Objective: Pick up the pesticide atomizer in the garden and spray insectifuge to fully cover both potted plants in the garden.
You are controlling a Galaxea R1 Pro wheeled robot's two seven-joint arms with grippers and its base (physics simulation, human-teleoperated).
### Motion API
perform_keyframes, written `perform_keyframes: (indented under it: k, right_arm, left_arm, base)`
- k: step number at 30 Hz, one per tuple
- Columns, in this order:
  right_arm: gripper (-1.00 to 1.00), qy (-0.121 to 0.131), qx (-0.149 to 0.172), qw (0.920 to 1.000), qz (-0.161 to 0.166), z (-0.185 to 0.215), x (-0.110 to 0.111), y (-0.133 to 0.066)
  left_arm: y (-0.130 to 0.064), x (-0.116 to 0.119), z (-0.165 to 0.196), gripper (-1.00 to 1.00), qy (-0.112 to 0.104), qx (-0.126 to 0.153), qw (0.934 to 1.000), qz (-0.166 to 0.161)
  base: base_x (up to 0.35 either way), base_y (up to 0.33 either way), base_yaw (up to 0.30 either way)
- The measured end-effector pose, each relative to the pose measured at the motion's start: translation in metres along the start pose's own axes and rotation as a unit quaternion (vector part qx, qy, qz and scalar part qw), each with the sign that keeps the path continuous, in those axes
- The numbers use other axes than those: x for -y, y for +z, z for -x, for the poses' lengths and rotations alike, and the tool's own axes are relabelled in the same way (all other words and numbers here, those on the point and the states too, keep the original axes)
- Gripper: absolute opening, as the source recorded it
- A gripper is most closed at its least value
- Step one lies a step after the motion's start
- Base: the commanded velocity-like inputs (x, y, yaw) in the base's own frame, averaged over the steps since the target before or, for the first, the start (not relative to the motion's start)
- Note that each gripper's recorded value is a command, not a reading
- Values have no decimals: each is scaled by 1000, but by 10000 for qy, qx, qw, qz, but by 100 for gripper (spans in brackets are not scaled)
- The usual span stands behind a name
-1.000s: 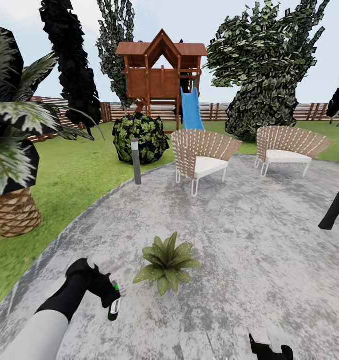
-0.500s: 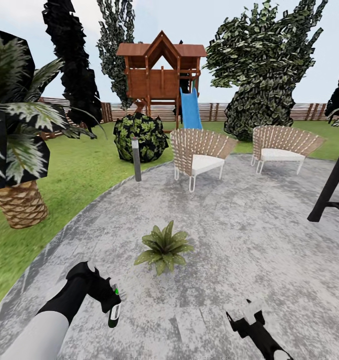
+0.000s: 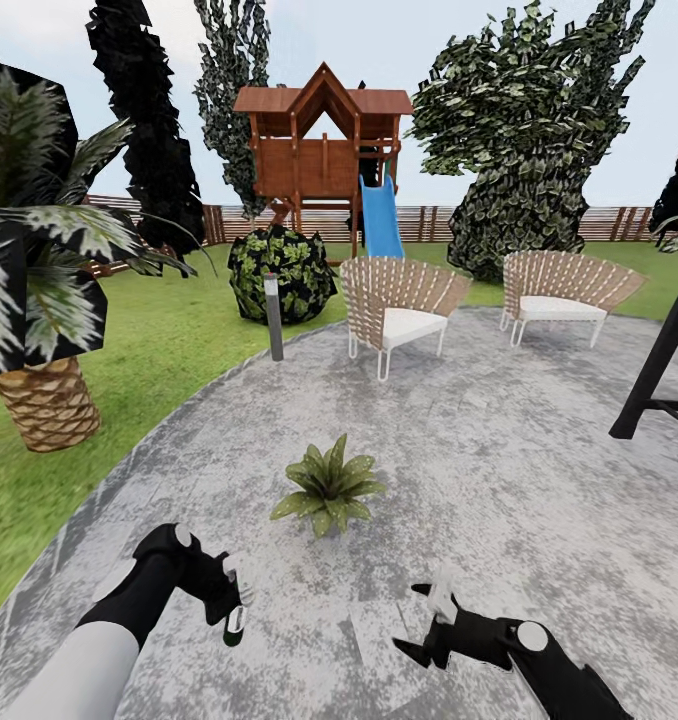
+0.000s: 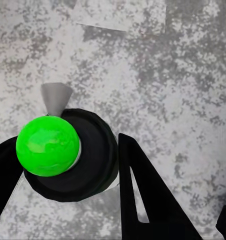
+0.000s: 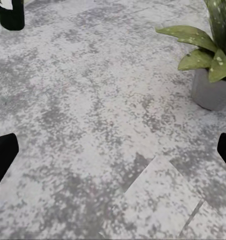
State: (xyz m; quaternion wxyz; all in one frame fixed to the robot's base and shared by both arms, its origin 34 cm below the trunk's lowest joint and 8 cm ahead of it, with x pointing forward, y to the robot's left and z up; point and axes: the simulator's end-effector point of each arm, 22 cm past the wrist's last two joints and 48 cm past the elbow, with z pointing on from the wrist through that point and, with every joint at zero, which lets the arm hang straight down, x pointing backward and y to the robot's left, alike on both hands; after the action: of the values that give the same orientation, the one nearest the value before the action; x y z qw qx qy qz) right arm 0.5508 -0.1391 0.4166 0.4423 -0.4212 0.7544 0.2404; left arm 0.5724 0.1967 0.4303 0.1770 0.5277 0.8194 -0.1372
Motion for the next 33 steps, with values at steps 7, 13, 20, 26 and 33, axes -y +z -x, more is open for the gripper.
perform_keyframes:
  k: [7,13,20,26,33]
  right_arm:
    - [100,-151,158,9995,215,22,-15,13]
    - [100,-296,79,9991,291,22,-21,17]
    - [-100,-332,138,9988,322,29,-24,21]
    - [-100,-342,200,9986,349,36,-27,25]
    - [-100,-326,284,9983,399,44,-35,33]
  left_arm:
    - [3,3,8,-100,201,103,9997,-26]
    - [6,9,21,-100,500,274,9983,-78]
    - [14,22,43,-100,693,457,9964,-198]
    - [34,54,61,-100,870,589,9927,-593]
    - [43,72,74,-100,1080,749,9882,-788]
  base:
    - [0,0,0]
    - [0,0,0]
    - [0,0,0]
    - [0,0,0]
    - [0,0,0]
